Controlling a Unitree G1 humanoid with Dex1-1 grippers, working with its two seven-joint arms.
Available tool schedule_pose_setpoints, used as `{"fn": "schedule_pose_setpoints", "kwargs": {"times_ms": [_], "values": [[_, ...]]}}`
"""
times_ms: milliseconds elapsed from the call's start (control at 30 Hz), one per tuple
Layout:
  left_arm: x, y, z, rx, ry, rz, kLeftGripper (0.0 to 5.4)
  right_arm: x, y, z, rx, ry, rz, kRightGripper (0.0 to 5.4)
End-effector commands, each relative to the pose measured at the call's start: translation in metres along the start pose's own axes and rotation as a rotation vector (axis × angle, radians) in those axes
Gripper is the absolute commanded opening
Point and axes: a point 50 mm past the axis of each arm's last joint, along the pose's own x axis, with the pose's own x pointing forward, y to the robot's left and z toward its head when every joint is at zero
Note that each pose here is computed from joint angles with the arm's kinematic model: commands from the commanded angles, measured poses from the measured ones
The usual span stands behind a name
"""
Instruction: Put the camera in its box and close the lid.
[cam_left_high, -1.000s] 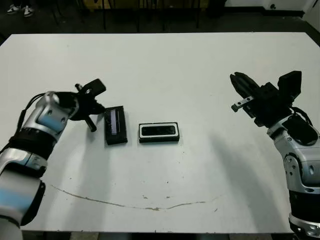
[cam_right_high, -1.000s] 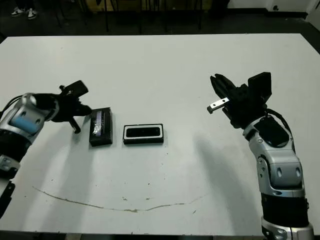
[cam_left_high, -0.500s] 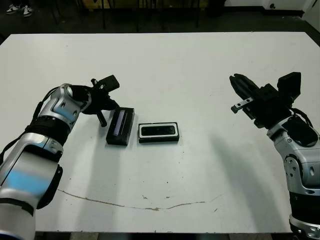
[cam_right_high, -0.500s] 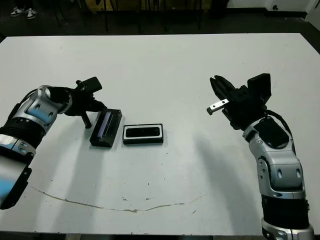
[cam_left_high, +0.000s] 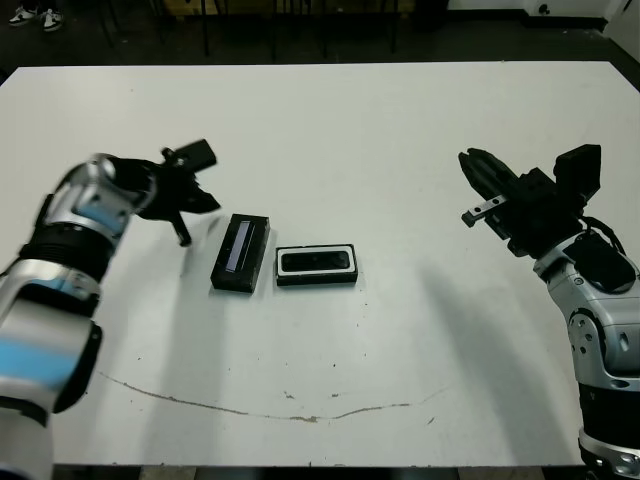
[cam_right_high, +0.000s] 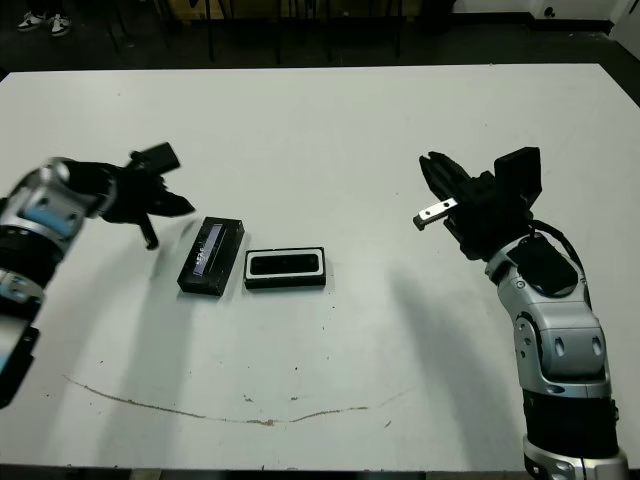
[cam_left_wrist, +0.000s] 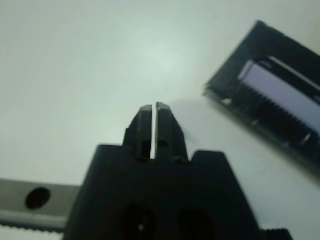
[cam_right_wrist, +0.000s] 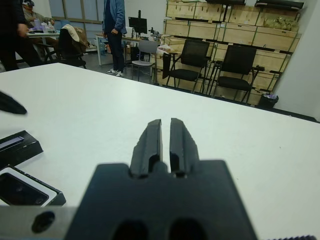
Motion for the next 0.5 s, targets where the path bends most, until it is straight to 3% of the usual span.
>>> {"fn": "schedule_pose_setpoints", "kwargs": {"times_ms": [33,167,267,400,500], "values": [[-0.021,0.014,-0.006,0.026,0.034,0.139,0.00,-0.001,-0.001,-0.008,0.026,0.033,0.003,0.01],[-0.043,0.022,-0.004,-0.033,-0.033,0.375,0.00,0.000,0.000,-0.010,0.026,0.032,0.013,0.01],[-0.058,0.016,0.001,-0.141,-0.143,0.550,0.00,0.000,0.000,-0.011,0.020,0.028,0.020,0.01],[-0.072,-0.014,0.008,-0.377,-0.349,0.615,0.00,0.000,-0.001,-0.013,0.020,0.029,0.019,0.01],[-0.077,-0.046,0.015,-0.443,-0.449,0.593,0.33,0.000,0.000,-0.015,0.038,0.026,0.020,0.00]]}}
